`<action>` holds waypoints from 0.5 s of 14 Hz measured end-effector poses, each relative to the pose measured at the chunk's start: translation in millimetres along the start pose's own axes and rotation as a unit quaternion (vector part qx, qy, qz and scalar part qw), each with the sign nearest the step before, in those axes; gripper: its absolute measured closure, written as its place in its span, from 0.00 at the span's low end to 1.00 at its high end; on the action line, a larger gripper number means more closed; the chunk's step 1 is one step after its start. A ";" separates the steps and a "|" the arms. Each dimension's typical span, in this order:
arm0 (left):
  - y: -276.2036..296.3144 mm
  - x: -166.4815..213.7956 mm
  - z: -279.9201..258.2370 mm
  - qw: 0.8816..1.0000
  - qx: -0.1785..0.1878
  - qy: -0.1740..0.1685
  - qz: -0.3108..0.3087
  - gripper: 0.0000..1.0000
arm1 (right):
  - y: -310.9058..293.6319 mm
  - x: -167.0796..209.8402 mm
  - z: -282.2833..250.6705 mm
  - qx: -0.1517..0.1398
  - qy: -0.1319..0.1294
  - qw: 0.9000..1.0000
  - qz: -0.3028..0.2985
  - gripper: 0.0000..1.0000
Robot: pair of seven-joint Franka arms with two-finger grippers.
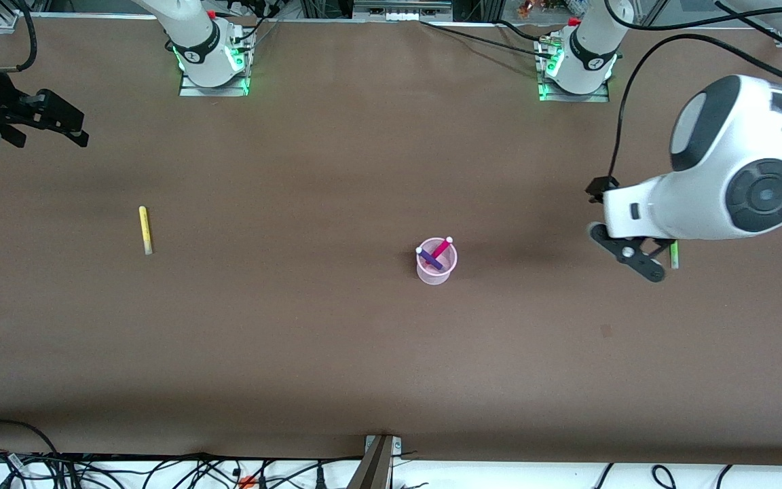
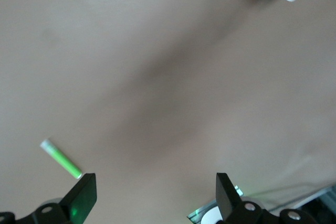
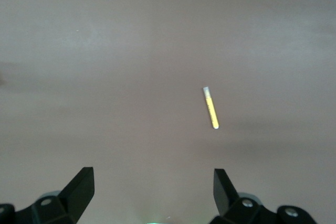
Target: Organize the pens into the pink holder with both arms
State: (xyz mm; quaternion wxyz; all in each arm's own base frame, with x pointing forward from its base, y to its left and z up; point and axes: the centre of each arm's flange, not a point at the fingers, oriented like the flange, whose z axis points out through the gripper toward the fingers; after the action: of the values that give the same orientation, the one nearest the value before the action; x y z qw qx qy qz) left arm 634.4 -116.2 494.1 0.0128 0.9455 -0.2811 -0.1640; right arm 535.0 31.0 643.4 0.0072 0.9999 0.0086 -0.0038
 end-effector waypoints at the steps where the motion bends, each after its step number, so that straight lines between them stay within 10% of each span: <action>1: -9.5 -5.2 -8.2 1.000 0.002 0.009 -0.013 0.00 | 1.0 1.4 2.3 -0.006 -0.002 1.000 0.000 0.00; 7: -13.1 -37.1 -55.9 0.997 0.025 0.051 -0.059 0.00 | -16.8 5.4 10.4 -0.012 -0.009 1.000 -0.015 0.00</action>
State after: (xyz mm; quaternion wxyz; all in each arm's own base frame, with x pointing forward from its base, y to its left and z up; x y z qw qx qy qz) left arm 629.8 -89.1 556.7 -0.0062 0.9676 -0.2278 -0.1088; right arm 540.0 47.8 632.8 0.0187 0.9995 0.0238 -0.0129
